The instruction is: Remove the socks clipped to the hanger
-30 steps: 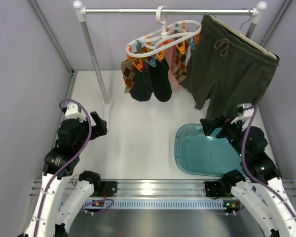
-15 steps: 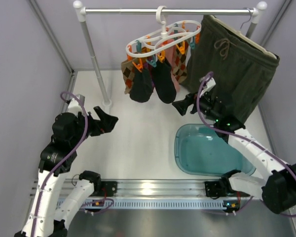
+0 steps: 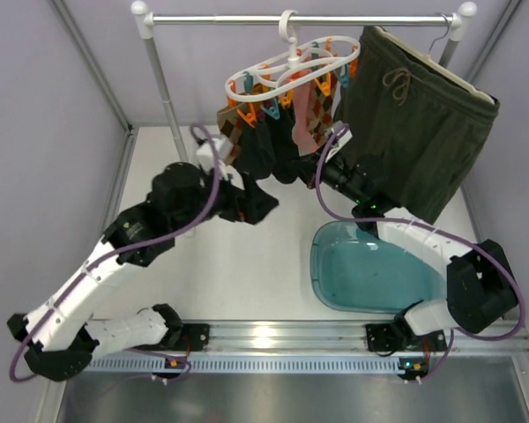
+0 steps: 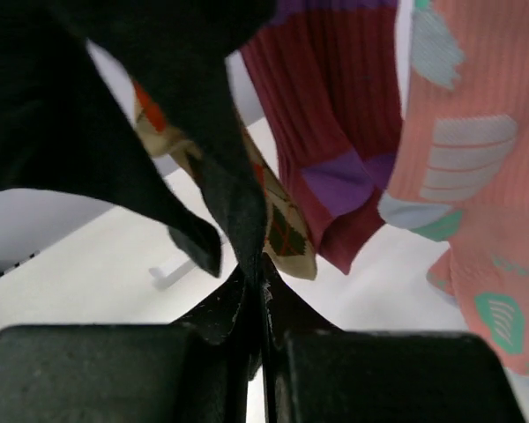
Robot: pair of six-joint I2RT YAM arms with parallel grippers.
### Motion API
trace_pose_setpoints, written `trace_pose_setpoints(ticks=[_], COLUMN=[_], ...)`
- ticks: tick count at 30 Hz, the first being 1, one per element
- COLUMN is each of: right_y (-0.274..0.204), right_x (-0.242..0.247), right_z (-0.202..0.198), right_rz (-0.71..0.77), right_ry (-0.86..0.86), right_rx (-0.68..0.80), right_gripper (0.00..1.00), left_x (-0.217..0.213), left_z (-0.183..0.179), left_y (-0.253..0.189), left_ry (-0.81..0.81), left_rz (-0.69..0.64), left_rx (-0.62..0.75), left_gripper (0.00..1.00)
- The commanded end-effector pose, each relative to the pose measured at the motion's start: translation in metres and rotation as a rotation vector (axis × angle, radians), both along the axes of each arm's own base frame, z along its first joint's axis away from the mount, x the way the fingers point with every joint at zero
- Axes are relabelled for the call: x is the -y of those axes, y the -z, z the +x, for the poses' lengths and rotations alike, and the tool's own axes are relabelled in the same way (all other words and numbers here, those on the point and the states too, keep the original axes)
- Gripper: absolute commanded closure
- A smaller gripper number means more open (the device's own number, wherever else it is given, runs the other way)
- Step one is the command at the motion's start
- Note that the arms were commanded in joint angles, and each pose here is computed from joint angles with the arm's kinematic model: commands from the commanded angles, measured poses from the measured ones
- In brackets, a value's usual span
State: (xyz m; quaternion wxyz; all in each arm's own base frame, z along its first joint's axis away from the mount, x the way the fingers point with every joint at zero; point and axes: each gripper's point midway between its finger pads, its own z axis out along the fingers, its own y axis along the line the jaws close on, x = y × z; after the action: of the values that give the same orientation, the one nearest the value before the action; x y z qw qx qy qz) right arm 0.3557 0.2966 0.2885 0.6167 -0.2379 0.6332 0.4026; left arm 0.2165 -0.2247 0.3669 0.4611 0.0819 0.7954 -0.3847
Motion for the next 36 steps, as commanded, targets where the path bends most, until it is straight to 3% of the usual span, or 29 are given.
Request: trace_pose_setpoints(ticks=[1, 5, 6, 8, 9, 11, 13, 14, 15, 20, 26, 36], right_y=[-0.059, -0.048, -0.04, -0.037, -0.031, -0.029, -0.026, -0.027, -0.027, -0.042, -0.049, -0.038], right_x=[-0.005, -0.006, -0.004, -0.01, -0.011, -0.015, -0.014, -0.015, -0.015, -0.009, -0.003, -0.006], right_z=[-0.028, -0.045, -0.047, -0.057, -0.06, -0.066, -0.07, -0.073, -0.076, -0.087, -0.092, -0.098], right_rz=[0.117, 0.118, 0.104, 0.091, 0.085, 0.091, 0.096, 0.102, 0.107, 0.15, 0.13, 0.08], right_ry=[-0.004, 0.057, 0.076, 0.092, 0.092, 0.083, 0.088, 0.088, 0.088, 0.096, 0.1, 0.061], right_rx=[0.19, 0.178, 0.171, 0.179, 0.171, 0.166, 0.158, 0.16, 0.16, 0.163, 0.146, 0.122], right_gripper=[1.0, 1.0, 1.0, 1.0, 1.0, 1.0, 1.0, 1.0, 1.0, 1.0, 1.0, 1.0], left_x=[0.014, 0.039, 0.05, 0.063, 0.067, 0.072, 0.08, 0.073, 0.091, 0.103, 0.106, 0.102], left_z=[0.004, -0.016, -0.011, -0.023, -0.016, -0.027, -0.014, -0.011, -0.003, 0.029, 0.071, 0.122], left_y=[-0.041, -0.071, -0.067, -0.097, -0.097, -0.132, -0.133, -0.159, -0.15, -0.17, -0.151, -0.131], left_ry=[-0.14, -0.159, -0.179, -0.192, -0.271, -0.304, -0.404, -0.447, -0.455, -0.502, -0.551, -0.621], left_rz=[0.05, 0.076, 0.146, 0.144, 0.226, 0.194, 0.295, 0.257, 0.341, 0.306, 0.327, 0.367], left_rx=[0.19, 0.281, 0.308, 0.37, 0.408, 0.447, 0.481, 0.488, 0.514, 0.522, 0.492, 0.466], left_gripper=[0.01, 0.01, 0.01, 0.01, 0.01, 0.01, 0.03, 0.04, 0.05, 0.19, 0.27, 0.31])
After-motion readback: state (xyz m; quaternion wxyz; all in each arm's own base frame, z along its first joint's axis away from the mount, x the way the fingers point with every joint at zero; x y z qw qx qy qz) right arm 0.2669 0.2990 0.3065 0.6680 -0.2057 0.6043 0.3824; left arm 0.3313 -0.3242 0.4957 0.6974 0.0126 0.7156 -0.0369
